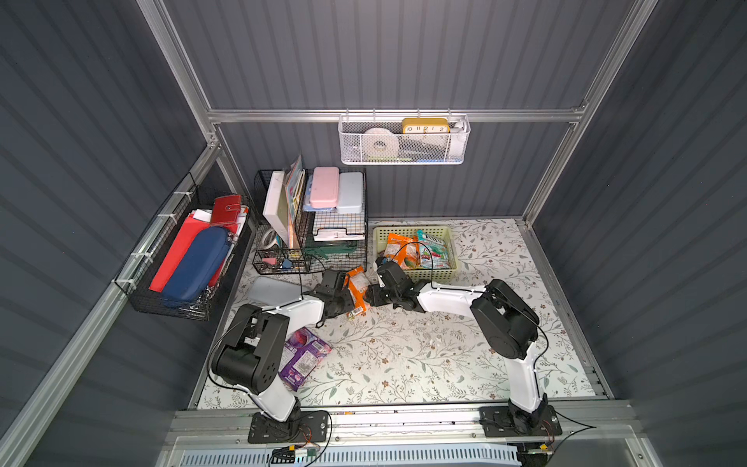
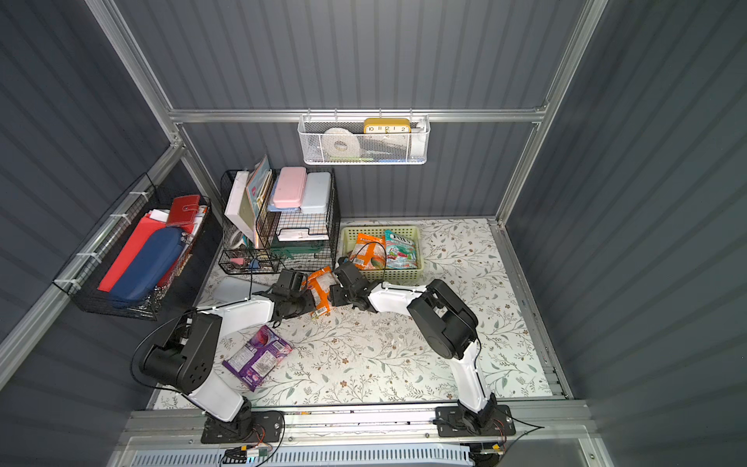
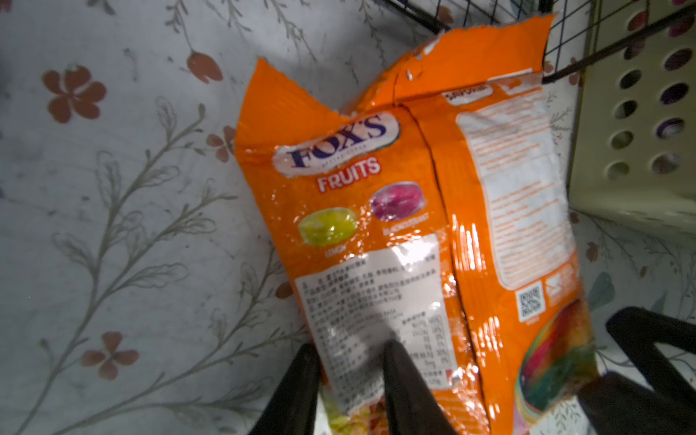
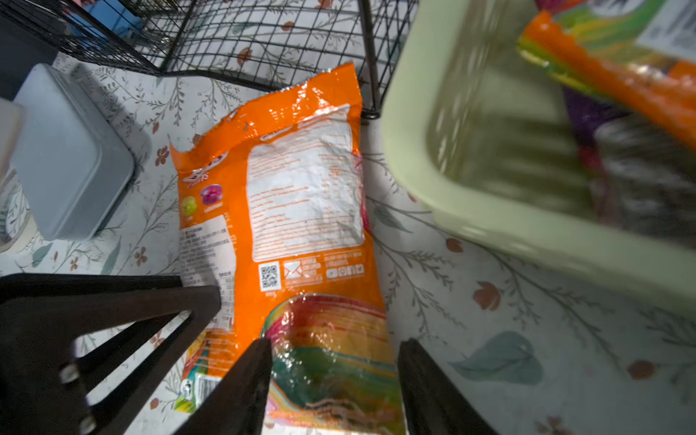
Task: Put the candies in the basket
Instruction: Pick up the candy at the center of the board, then place the candy in the basket.
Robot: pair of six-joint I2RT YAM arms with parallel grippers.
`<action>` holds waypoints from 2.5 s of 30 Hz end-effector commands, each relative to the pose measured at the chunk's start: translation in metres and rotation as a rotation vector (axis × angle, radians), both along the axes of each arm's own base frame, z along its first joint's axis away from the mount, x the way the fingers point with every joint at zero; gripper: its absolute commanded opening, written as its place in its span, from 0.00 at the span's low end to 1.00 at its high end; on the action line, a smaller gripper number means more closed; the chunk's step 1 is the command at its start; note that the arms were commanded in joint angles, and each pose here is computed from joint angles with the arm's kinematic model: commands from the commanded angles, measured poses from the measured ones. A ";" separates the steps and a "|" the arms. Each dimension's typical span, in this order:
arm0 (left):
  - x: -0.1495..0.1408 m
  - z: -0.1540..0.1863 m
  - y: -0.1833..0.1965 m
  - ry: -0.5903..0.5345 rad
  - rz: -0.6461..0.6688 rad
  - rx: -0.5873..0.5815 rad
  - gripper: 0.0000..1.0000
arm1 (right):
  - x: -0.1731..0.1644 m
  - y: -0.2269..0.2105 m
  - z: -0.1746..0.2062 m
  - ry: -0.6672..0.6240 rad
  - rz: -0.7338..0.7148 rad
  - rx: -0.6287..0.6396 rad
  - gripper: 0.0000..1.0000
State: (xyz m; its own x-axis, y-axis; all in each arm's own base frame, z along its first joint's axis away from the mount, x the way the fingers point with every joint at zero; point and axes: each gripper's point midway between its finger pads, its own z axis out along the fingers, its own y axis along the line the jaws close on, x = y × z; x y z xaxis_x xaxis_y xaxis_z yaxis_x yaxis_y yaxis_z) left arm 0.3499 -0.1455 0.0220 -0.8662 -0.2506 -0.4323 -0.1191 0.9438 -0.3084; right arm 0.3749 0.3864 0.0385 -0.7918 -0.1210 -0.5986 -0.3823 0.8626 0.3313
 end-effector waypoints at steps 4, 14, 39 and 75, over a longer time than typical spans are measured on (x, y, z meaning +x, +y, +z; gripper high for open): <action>-0.057 -0.044 0.016 0.240 -0.018 0.064 0.33 | -0.007 0.006 -0.025 0.065 0.017 0.016 0.59; -0.058 -0.038 0.012 0.229 -0.016 0.033 0.33 | -0.020 0.016 0.015 0.004 0.106 0.098 0.02; -0.061 0.099 0.037 -0.024 0.075 0.024 0.85 | -0.007 -0.075 0.230 -0.415 -0.031 0.174 0.00; -0.101 0.037 0.094 0.293 0.485 0.262 0.66 | 0.143 -0.145 0.085 -0.168 -0.302 0.094 0.38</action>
State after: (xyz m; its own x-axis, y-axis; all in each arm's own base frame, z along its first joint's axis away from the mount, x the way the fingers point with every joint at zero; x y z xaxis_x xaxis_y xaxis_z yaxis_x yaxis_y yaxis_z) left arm 0.2549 -0.0548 0.0557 -0.7769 -0.5440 -0.3170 -0.5729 0.8196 -0.0022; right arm 0.5156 0.2468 0.0991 -0.7159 0.1459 -0.6828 -0.1663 0.9141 0.3697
